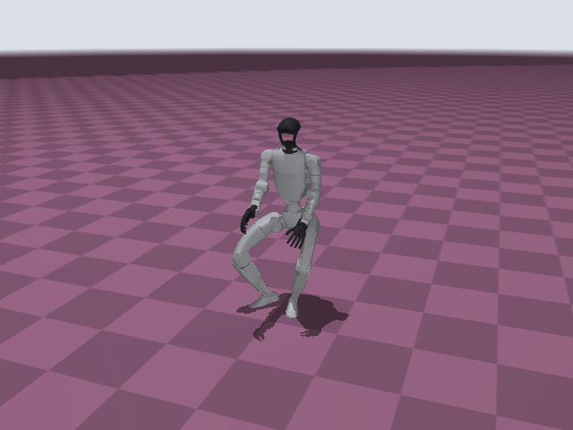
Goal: Upper body actions
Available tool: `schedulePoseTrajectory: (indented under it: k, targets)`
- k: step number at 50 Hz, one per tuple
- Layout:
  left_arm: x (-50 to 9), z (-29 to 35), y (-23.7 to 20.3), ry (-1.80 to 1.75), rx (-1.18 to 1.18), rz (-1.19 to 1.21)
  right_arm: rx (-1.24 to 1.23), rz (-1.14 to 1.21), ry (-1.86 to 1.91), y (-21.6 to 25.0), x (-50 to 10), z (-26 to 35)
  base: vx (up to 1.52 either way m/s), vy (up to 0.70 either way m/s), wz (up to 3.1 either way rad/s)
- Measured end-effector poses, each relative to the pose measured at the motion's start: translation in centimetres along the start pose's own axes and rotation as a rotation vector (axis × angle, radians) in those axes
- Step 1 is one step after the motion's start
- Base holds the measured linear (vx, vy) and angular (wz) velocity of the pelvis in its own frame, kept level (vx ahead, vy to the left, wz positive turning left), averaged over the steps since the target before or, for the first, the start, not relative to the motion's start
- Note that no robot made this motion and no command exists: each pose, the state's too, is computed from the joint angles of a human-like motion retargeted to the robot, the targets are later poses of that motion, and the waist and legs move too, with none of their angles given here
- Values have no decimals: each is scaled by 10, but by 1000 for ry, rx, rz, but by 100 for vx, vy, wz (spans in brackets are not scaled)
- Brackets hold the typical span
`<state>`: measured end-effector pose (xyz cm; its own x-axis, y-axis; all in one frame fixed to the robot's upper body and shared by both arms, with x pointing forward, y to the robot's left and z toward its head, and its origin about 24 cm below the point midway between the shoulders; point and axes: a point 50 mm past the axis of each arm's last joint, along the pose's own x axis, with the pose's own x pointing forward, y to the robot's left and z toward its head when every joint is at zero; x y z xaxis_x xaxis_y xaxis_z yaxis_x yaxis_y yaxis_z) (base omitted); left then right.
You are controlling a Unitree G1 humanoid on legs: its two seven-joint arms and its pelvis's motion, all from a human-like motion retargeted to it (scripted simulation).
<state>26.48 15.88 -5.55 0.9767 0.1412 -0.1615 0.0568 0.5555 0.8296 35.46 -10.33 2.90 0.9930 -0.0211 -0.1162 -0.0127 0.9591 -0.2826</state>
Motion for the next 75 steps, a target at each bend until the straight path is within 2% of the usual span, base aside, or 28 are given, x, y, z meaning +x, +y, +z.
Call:
schedulePoseTrajectory:
  k: [9, 25, 37, 58, 70, 75]
  targets:
    - [3, 1, 1, -3, 4, -1, 108, 98, -69, 28, 20, 58, 0, 0, 0]
    - [11, 6, 8, -26, 25, 13, 304, 142, -62, 53, 29, 124, 0, 0, 0]
    - [14, 10, 11, -40, 27, 18, 314, 177, -133, 63, 27, 158, 0, 0, 0]
    - [14, 9, 12, -40, 26, 24, 277, 161, -156, 62, 27, 158, 0, 0, 0]
    - [14, 9, 12, -38, 24, 26, 192, 185, -7, 65, 24, 109, 0, 0, 0]
    - [14, 9, 12, -36, 17, 26, 191, 196, -11, 67, 23, 107, 0, 0, 0]
